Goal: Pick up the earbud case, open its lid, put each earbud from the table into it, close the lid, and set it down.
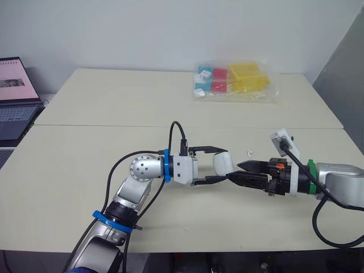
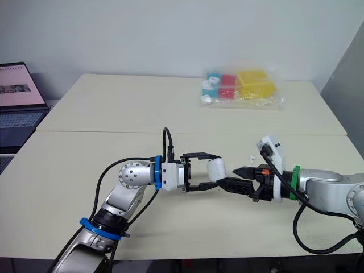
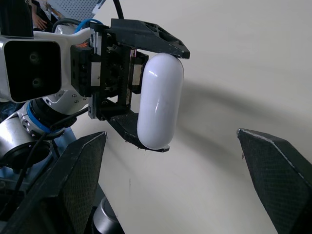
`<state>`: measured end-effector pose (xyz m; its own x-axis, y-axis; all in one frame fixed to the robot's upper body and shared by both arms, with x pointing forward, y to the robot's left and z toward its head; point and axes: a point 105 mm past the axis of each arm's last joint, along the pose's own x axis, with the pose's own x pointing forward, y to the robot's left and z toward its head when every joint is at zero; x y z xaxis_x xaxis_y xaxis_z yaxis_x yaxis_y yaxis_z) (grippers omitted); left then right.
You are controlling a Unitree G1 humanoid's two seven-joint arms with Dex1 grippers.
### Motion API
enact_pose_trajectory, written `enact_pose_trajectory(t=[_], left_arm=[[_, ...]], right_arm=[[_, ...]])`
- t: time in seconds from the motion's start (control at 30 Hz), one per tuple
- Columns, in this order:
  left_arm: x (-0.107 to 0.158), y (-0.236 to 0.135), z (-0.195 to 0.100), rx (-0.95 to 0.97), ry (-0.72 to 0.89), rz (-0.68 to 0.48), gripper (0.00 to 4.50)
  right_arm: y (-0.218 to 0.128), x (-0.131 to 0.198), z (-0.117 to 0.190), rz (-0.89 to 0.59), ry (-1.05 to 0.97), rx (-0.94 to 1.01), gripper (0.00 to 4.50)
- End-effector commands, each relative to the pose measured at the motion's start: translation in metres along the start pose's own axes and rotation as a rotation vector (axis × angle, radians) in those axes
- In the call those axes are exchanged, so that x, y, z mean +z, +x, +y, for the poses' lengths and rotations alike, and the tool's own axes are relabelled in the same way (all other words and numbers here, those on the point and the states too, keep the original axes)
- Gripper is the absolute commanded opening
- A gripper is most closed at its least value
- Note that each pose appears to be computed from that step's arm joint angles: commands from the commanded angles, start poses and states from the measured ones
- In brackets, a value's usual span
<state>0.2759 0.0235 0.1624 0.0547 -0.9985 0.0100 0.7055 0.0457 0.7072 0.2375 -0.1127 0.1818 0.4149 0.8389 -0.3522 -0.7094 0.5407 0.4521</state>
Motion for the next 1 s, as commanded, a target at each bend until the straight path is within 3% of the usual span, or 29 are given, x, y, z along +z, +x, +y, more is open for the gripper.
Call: enact_pose_trajectory(t=[0.03, 0.33, 0.47, 0.7, 1.0], left_arm=[[0.011, 0.004, 0.004, 0.007, 0.035, -0.037, 2.86], [0.013, 0.004, 0.004, 0.005, 0.046, -0.041, 2.86], [0.012, 0.003, 0.004, 0.003, 0.045, -0.033, 2.86], [0.013, 0.003, 0.003, 0.007, 0.045, -0.03, 2.86], [0.013, 0.002, 0.013, 0.057, 0.032, -0.034, 2.86]], right_arm=[[0.006, 0.007, 0.005, -0.021, 0.006, 0.045, 4.5], [0.017, 0.006, 0.003, 0.022, 0.017, 0.088, 4.5], [0.019, 0.007, 0.002, 0.023, 0.029, 0.096, 3.53], [0.02, 0.005, 0.002, 0.032, 0.034, 0.104, 0.9], [0.021, 0.006, 0.001, 0.029, 0.054, 0.107, 0.78]])
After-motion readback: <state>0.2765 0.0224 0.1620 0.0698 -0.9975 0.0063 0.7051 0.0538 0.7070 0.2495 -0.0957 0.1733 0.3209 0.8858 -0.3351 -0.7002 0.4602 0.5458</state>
